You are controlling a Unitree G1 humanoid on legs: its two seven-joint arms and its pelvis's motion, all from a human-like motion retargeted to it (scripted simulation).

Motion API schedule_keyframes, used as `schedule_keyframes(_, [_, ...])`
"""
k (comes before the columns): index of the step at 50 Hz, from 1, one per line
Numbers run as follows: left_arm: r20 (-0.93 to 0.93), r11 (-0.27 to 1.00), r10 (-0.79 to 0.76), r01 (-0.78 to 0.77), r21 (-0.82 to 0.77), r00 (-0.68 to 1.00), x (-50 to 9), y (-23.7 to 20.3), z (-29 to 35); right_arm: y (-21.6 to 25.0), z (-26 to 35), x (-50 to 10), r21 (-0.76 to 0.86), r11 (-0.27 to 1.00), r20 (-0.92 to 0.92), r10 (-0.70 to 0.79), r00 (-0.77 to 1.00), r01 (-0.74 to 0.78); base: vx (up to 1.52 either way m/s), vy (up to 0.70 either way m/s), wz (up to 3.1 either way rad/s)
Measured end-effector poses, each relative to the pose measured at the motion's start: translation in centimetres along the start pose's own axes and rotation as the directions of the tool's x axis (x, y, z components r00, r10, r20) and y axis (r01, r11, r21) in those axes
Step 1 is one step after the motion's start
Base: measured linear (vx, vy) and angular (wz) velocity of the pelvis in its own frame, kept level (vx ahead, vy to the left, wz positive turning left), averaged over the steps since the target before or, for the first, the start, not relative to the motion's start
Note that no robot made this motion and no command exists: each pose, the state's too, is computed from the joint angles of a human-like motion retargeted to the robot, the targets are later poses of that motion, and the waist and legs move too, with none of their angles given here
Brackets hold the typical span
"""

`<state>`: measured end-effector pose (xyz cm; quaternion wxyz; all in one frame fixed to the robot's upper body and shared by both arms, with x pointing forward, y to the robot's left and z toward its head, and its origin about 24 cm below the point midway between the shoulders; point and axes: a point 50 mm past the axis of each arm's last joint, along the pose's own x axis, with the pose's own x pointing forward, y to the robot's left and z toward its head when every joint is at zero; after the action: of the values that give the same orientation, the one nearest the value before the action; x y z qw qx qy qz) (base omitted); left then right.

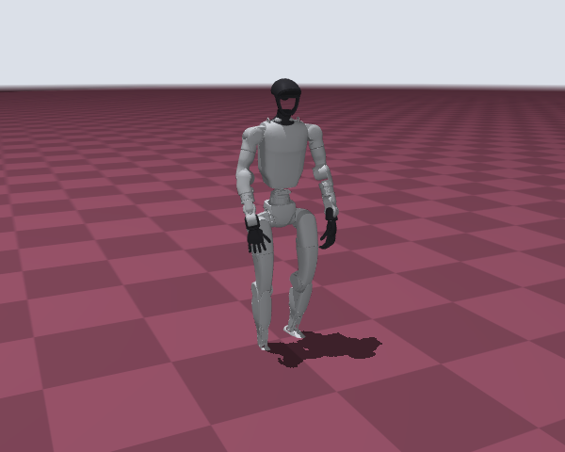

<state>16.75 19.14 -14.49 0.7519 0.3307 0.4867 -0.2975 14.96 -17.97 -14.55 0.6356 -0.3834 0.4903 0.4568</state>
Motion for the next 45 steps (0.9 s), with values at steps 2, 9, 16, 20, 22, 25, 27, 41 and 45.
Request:
schedule_keyframes(2, [-0.011, 1.0, 0.007, -0.007, 0.011, 1.0, 0.0, 0.2, -0.1, 0.1, 0.1, 0.1, -0.016, 1.0, -0.008, 0.001, 1.0, -0.001, 0.0, 0.0, 0.0])
schedule_keyframes(9, [-0.026, 0.996, 0.074, -0.073, 0.045, 0.997, -0.3, 1.9, 0.2, -0.6, 0.8, 0.1, -0.093, 0.995, -0.014, -0.037, 0.999, 0.036, 0.0, 0.0, 0.0])
schedule_keyframes(16, [0.063, 0.974, 0.162, -0.17, 0.146, 0.985, -0.6, 5.0, 3.8, -2.7, 3.2, -0.4, -0.217, 0.971, 0.031, -0.092, 0.995, 0.097, 0.0, 0.0, 0.0])
schedule_keyframes(20, [0.149, 0.955, 0.174, -0.203, 0.215, 0.974, -0.8, 5.9, 7.0, -3.7, 4.8, -0.7, -0.276, 0.954, 0.063, -0.106, 0.992, 0.119, 0.0, 0.0, 0.0])
schedule_keyframes(22, [0.195, 0.946, 0.168, -0.213, 0.244, 0.966, -0.9, 6.1, 8.6, -4.1, 5.4, -0.9, -0.294, 0.947, 0.078, -0.113, 0.991, 0.131, 0.0, 0.0, 0.0])
schedule_keyframes(25, [0.261, 0.934, 0.152, -0.225, 0.278, 0.953, -1.1, 6.1, 10.9, -4.6, 6.1, -1.1, -0.306, 0.94, 0.098, -0.127, 0.987, 0.152, 0.0, 0.0, 0.0])
schedule_keyframes(27, [0.301, 0.928, 0.14, -0.23, 0.292, 0.943, -1.3, 6.0, 12.2, -5.0, 6.3, -1.3, -0.3, 0.939, 0.109, -0.142, 0.984, 0.169, 0.0, 0.0, 0.0])
schedule_keyframes(41, [0.37, 0.954, 0.132, -0.219, 0.204, 0.92, -1.3, 5.1, 13.7, -7.4, 6.0, -2.6, -0.137, 0.936, 0.168, -0.299, 0.939, 0.323, 0.0, 0.0, 0.0])
schedule_keyframes(45, [0.317, 0.971, 0.158, -0.206, 0.125, 0.935, -0.9, 4.9, 11.5, -7.7, 5.9, -2.8, -0.059, 0.932, 0.19, -0.341, 0.921, 0.357, 0.0, 0.0, 0.0])
